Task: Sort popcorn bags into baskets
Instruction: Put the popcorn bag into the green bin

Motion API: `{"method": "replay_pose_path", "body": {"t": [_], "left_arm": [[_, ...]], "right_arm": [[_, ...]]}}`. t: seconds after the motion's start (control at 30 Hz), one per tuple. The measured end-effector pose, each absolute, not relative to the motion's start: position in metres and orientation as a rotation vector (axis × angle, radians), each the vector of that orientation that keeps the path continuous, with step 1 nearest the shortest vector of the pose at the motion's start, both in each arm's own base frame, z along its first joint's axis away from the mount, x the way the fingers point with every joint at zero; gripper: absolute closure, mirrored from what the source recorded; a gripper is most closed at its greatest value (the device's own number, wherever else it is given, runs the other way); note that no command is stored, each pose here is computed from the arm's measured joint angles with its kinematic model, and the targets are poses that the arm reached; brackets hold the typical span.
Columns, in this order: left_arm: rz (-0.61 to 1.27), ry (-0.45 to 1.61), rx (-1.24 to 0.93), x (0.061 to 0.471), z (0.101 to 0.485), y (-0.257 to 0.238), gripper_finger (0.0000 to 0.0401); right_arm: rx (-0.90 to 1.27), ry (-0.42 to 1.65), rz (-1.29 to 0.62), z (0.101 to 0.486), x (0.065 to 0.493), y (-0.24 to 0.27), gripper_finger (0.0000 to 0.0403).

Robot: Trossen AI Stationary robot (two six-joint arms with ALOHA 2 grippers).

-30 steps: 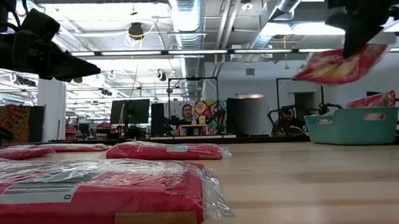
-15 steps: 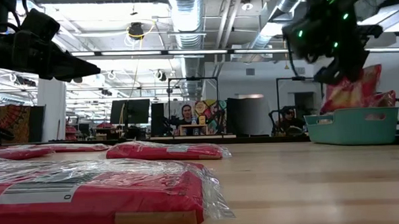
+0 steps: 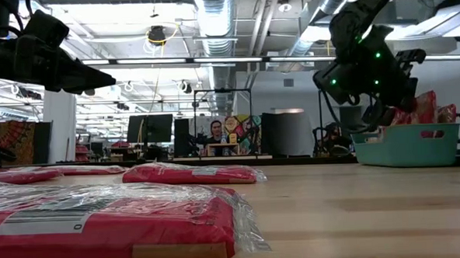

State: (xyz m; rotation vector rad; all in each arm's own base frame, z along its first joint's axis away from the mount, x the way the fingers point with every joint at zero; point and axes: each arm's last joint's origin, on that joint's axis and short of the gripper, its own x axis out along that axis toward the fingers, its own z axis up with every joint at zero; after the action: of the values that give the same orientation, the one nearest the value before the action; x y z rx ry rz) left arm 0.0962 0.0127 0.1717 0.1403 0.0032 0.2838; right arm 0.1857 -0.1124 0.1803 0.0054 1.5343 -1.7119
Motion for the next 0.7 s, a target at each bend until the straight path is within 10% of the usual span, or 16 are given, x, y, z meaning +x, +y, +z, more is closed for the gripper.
{"method": "replay_pose_path", "body": {"t": [0.7], "left_arm": [[0.284,0.004,0.140,0.0962,0.1717,0.0127,0.0266]], "right_arm": [[0.045,1.486,-1.770,0.1774,0.1861,-0.1140,0.0349]]}}
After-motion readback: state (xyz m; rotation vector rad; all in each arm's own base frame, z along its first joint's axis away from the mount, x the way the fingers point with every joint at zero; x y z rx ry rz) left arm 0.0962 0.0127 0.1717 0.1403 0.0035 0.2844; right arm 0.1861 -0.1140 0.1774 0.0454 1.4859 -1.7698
